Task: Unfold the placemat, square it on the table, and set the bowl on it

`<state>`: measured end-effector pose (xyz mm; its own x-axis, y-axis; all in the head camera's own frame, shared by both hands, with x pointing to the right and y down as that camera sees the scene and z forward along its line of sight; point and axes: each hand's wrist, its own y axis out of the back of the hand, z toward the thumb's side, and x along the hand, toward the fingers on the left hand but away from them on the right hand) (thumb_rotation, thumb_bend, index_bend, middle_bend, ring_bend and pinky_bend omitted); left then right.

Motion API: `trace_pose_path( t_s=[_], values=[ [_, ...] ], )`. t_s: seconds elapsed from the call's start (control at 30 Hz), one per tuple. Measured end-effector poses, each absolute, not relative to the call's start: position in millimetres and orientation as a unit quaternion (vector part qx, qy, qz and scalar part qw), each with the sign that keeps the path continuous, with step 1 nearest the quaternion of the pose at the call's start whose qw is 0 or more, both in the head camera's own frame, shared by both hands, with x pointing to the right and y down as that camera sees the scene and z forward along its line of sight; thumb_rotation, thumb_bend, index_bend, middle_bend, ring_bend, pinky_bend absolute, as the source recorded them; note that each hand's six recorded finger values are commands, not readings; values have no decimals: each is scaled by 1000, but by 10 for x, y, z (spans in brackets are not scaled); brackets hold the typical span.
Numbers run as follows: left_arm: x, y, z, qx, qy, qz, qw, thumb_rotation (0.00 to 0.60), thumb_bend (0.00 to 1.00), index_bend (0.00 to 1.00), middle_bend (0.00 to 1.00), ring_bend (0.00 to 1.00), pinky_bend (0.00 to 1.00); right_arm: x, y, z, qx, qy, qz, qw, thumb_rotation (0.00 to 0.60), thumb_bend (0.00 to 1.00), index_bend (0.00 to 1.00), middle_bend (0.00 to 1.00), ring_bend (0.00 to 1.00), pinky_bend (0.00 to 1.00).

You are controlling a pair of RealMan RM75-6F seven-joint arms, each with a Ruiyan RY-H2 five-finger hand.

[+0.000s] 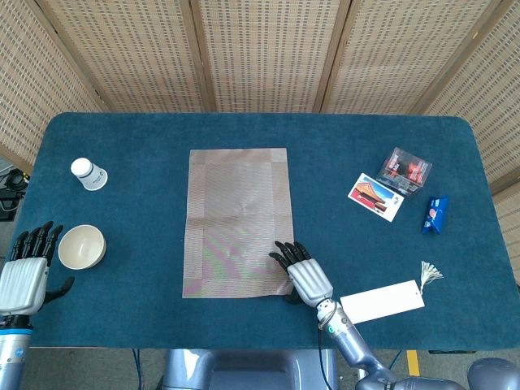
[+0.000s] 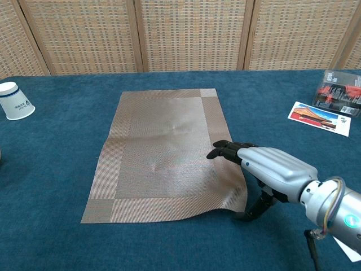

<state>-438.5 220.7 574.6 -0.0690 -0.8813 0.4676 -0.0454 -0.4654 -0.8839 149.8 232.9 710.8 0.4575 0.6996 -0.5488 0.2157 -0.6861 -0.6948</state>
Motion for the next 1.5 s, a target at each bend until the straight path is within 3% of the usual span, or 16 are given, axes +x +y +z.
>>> trace_pose_path(
  t_s=[0.47, 1.07, 1.27, 1.5],
  values=[
    [-4371, 2216, 5760, -596, 390, -617, 335, 600, 242, 38, 0, 0, 0, 1385, 2283, 7100, -808, -322, 420, 258, 600, 443, 190, 0, 0, 0],
    [-4378, 2213, 5759, -596, 394, -618, 330, 600, 249, 52, 0, 0, 0, 1265, 2316, 7151, -808, -339, 410, 253, 600, 382, 544, 0, 0, 0],
    [-4382, 2211, 5769, -596, 392, -619, 327, 600, 250, 54, 0, 0, 0, 1263, 2331, 7193, -808, -344, 410, 247, 600, 385, 551, 0, 0, 0],
    [-4374, 2214, 5772, -598, 391, -619, 327, 600, 250, 60, 0, 0, 0, 1280, 2331, 7211, -806, -347, 413, 243, 600, 531, 546, 0, 0, 0]
  ],
)
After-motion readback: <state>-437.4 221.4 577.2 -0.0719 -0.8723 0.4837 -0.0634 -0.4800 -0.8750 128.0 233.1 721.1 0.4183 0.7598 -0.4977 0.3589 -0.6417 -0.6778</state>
